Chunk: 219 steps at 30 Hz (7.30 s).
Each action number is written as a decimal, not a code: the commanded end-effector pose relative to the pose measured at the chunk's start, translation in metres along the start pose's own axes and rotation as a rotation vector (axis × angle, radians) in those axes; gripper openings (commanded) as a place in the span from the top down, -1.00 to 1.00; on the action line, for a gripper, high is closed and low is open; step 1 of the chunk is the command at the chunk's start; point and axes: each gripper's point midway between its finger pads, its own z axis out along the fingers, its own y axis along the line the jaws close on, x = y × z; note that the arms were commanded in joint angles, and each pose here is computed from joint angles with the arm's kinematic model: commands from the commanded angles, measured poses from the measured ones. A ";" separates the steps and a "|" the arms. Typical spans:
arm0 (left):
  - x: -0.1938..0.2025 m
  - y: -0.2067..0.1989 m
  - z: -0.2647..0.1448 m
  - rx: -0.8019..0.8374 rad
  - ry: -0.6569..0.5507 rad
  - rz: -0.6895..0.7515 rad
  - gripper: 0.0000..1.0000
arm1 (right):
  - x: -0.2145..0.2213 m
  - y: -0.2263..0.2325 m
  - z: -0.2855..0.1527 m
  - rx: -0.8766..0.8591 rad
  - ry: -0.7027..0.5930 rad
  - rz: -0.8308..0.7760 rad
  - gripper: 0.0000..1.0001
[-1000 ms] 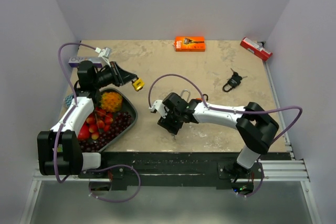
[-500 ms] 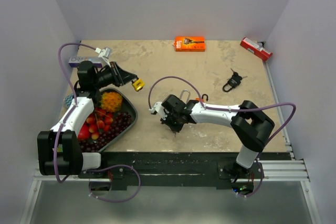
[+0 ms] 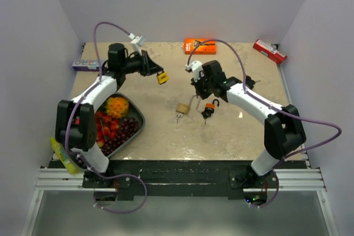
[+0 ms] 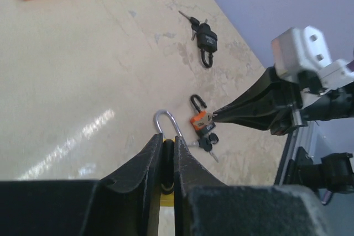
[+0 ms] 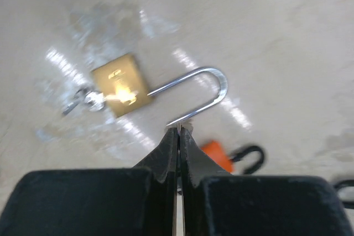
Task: Lock with the key
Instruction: Pick up the key from the center of the board, then place the lock at the center of the board, then place the key at the center of the board, then pick up the lock from the center of the board, then lock the lock.
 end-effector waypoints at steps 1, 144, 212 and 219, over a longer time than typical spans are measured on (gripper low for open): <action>-0.039 -0.013 0.065 0.056 -0.025 0.190 1.00 | -0.047 -0.074 -0.021 0.174 -0.179 0.024 1.00; 0.018 0.055 -0.024 -0.364 0.188 0.216 -0.97 | 0.091 -0.063 0.025 0.440 0.349 0.585 -0.54; 0.095 -0.155 0.054 0.584 0.101 1.014 0.29 | -0.044 0.072 -0.142 -0.654 -0.261 -0.435 1.00; 0.095 -0.158 0.056 0.581 0.101 1.002 0.76 | -0.042 0.074 -0.140 -0.664 -0.254 -0.433 1.00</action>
